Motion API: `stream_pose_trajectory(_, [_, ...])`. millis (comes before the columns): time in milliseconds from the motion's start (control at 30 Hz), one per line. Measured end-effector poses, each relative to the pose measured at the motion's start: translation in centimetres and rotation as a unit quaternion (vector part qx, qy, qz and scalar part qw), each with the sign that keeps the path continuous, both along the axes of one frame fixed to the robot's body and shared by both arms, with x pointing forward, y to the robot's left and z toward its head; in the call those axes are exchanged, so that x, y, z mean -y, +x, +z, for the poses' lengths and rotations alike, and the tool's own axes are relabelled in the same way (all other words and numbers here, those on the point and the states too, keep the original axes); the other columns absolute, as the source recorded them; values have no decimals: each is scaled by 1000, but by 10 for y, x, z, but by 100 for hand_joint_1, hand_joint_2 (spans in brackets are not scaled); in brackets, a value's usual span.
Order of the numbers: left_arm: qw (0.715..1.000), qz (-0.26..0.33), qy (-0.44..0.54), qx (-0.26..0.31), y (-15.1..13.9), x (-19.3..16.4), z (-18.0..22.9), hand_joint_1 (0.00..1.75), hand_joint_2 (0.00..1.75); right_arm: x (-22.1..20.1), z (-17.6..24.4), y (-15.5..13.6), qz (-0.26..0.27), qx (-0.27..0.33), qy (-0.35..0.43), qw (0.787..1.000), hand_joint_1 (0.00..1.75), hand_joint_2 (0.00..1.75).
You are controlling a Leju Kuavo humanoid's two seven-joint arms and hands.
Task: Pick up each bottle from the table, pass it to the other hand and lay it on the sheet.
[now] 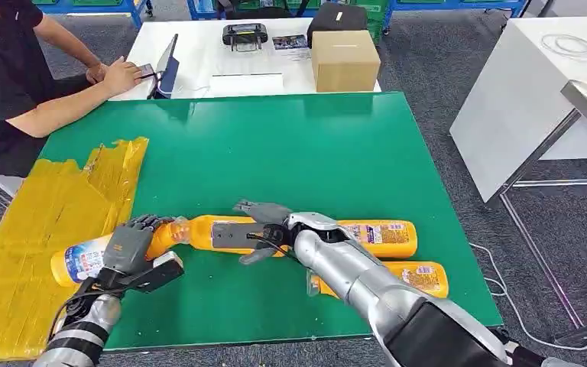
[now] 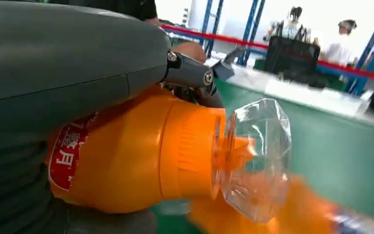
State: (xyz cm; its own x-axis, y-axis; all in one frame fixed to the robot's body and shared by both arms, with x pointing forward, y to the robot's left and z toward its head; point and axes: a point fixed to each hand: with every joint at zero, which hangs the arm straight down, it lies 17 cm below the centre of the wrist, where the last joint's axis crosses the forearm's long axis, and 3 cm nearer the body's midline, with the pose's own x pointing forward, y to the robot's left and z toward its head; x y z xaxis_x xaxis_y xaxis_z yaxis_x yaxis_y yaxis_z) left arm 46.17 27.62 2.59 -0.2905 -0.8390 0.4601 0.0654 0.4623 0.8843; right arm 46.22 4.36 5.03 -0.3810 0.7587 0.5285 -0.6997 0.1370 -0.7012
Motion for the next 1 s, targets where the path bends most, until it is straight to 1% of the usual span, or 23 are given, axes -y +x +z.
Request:
stream_pose_trajectory(167, [999,-24,8,-47,-8,-30,-21,175,175,-6,-7,-10,18,-9,-18,1000,0,175])
stream_pose_trajectory(300, [998,-24,14,-65,-12,-48,-29,175,175,-9,-9,-13,25,-10,-25,999,0,175])
stream_pose_trajectory(333, [997,-30,13,-71,-14,-50,-31,3,0,-10,-9,-14,28,-12,-26,999,0,175])
stream_pose_trajectory(367, [996,-38,10,-78,-17,-51,-33,0,0,-11,-10,-15,32,-12,-28,999,0,175])
stream_pose_trajectory(467, [993,-50,-19,-107,-29,-66,-40,0,0,-14,-11,-19,44,-11,-36,998,0,175])
stream_pose_trajectory(667, [991,-39,-18,-126,-37,-95,-44,0,0,-15,-15,-22,53,-7,-50,997,0,175])
stream_pose_trajectory(933, [991,-35,-14,-129,-40,-104,-45,0,0,-15,-17,-23,56,-5,-58,997,0,175])
stream_pose_trajectory(967, [990,-33,-31,-133,-41,-104,-45,0,0,-14,-16,-21,54,-1,-61,997,0,175])
stream_pose_trajectory(1000, [987,-32,-71,-141,-46,-105,-42,0,0,-14,-16,-19,53,10,-66,996,0,175])
